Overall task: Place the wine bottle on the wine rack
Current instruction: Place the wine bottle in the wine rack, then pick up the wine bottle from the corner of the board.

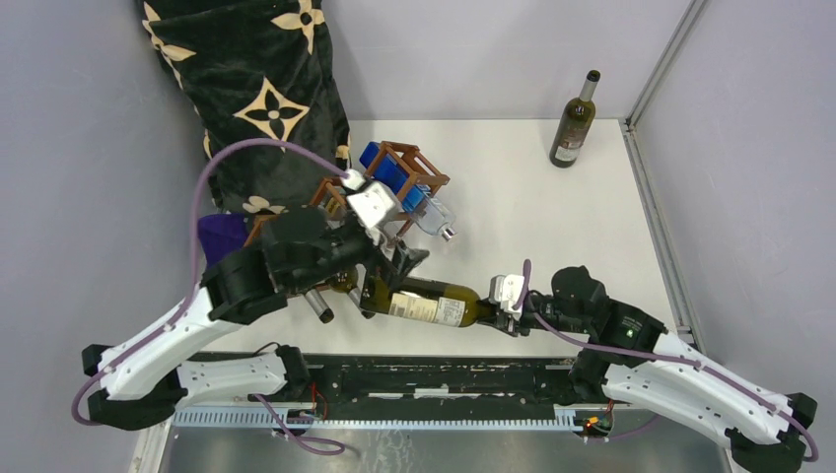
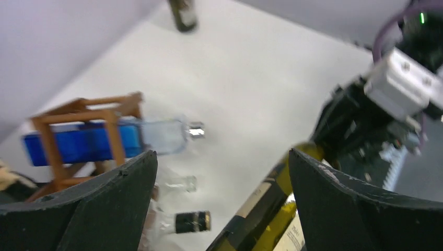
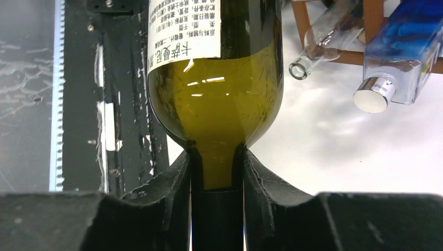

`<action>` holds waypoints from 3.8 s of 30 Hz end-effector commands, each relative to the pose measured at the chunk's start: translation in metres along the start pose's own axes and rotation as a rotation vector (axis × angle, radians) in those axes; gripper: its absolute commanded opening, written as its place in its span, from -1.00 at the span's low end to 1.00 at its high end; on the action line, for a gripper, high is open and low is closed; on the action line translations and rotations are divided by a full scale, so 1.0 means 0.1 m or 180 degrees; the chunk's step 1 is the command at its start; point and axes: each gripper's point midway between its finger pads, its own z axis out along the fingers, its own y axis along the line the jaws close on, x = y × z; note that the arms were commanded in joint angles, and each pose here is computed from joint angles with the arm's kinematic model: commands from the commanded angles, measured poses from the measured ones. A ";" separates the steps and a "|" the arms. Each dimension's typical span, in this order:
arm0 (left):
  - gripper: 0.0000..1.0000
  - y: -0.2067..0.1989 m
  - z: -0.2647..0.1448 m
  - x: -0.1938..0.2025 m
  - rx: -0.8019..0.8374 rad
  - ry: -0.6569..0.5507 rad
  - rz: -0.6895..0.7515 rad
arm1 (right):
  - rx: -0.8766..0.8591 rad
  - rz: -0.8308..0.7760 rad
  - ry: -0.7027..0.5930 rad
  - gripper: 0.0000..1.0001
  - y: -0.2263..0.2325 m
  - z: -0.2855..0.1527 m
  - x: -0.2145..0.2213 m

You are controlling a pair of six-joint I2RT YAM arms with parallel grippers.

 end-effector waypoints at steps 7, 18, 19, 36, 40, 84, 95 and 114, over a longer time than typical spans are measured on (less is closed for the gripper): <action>1.00 0.78 -0.54 -1.15 -0.1368 -0.1483 -0.0176 | 0.0658 0.0355 -0.0991 -1.00 -0.59 0.13 -1.05; 1.00 1.10 -0.50 -1.37 -0.2043 -0.1820 0.0380 | 0.0932 0.0756 -0.1373 -1.00 -0.93 0.24 -1.55; 1.00 1.14 -0.50 -1.35 -0.2100 -0.1843 0.0397 | 0.0953 0.0791 -0.1391 -1.00 -0.95 0.25 -1.58; 1.00 1.58 -0.76 -0.86 -0.2542 -0.1986 0.0283 | 0.1524 0.1418 -0.1163 -1.00 -1.40 0.47 -1.57; 1.00 1.59 -0.75 -0.83 -0.2563 -0.1964 0.0308 | 0.1642 0.1520 -0.1011 -1.00 -1.49 0.53 -1.54; 1.00 1.69 -0.87 -0.72 -0.2808 -0.1974 0.0502 | 0.1633 0.2096 -0.0673 -0.36 -2.06 1.48 -1.44; 1.00 1.69 -0.89 -0.72 -0.2815 -0.1985 0.0513 | 0.1563 0.2108 -0.0635 0.71 -2.04 1.54 -1.39; 1.00 1.68 -0.85 -0.70 -0.2791 -0.1965 0.0533 | 0.1491 0.1803 -0.0845 0.96 -1.85 1.14 -1.43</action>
